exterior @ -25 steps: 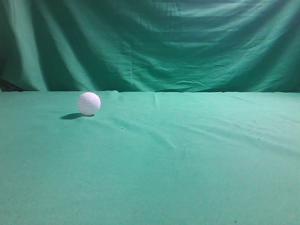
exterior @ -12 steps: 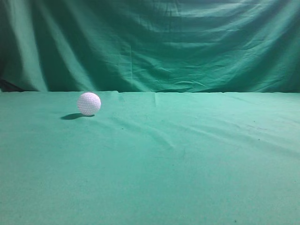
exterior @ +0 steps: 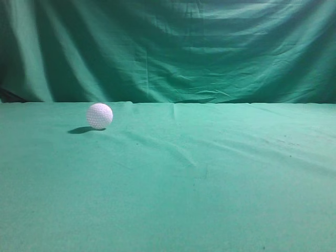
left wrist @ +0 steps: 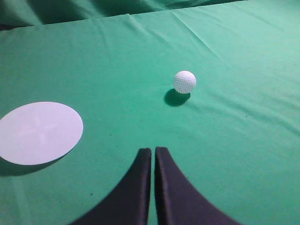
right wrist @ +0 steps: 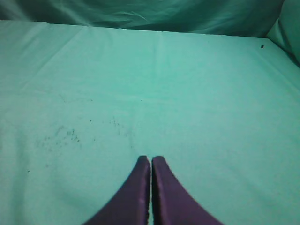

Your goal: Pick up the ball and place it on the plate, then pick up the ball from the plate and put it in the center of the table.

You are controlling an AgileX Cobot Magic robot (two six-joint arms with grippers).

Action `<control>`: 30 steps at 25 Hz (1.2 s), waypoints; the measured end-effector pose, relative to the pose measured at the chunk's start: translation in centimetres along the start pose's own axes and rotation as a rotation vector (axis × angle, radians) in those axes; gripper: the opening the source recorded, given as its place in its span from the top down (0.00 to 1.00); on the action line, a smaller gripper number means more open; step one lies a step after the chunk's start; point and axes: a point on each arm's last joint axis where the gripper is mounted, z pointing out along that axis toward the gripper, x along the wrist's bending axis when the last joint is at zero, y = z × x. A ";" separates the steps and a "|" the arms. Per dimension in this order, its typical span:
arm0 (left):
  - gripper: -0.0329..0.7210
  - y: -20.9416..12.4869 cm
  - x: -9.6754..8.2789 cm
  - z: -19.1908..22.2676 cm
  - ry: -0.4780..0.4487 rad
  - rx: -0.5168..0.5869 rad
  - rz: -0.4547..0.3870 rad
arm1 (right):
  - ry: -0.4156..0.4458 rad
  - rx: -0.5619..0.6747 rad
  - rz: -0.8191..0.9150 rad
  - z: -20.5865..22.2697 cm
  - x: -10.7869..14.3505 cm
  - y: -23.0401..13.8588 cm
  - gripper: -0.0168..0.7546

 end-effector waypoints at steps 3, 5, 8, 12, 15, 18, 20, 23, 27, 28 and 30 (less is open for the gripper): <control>0.96 0.0 0.0 0.0 0.000 0.000 0.000 | 0.000 0.000 0.000 0.0 0.0 0.0 0.98; 0.96 0.0 0.0 0.0 0.000 0.000 0.000 | 0.000 0.000 0.000 0.0 0.0 0.0 0.98; 0.96 0.0 0.0 0.0 0.000 0.000 0.000 | 0.000 0.000 0.000 0.0 0.0 0.0 0.98; 0.96 0.0 0.0 0.0 0.000 0.000 0.000 | 0.000 0.000 0.000 0.0 0.0 0.0 0.98; 0.96 0.0 0.0 -0.2 0.001 -0.021 0.004 | 0.000 0.000 0.000 0.0 0.0 0.0 0.98; 0.96 0.0 -0.2 -1.0 0.009 -0.091 0.029 | 0.000 0.000 0.000 0.0 0.0 0.0 0.98; 0.96 -0.3 -0.2 -1.4 0.021 -0.131 0.055 | 0.000 0.001 0.000 0.0 0.0 0.0 0.98; 0.96 -1.6 -0.2 -1.3 0.028 -0.138 0.060 | 0.000 0.001 0.000 0.0 0.0 0.0 0.98; 0.96 -3.7 0.2 -0.3 0.060 -0.102 0.033 | 0.000 0.003 0.000 0.0 0.0 0.0 0.98; 0.96 -3.8 0.4 -0.2 0.074 -0.107 0.026 | 0.000 0.003 0.000 0.0 0.0 0.0 0.98; 0.96 -3.6 0.6 -0.3 0.105 -0.129 0.030 | 0.000 0.003 0.003 0.0 0.0 0.0 0.98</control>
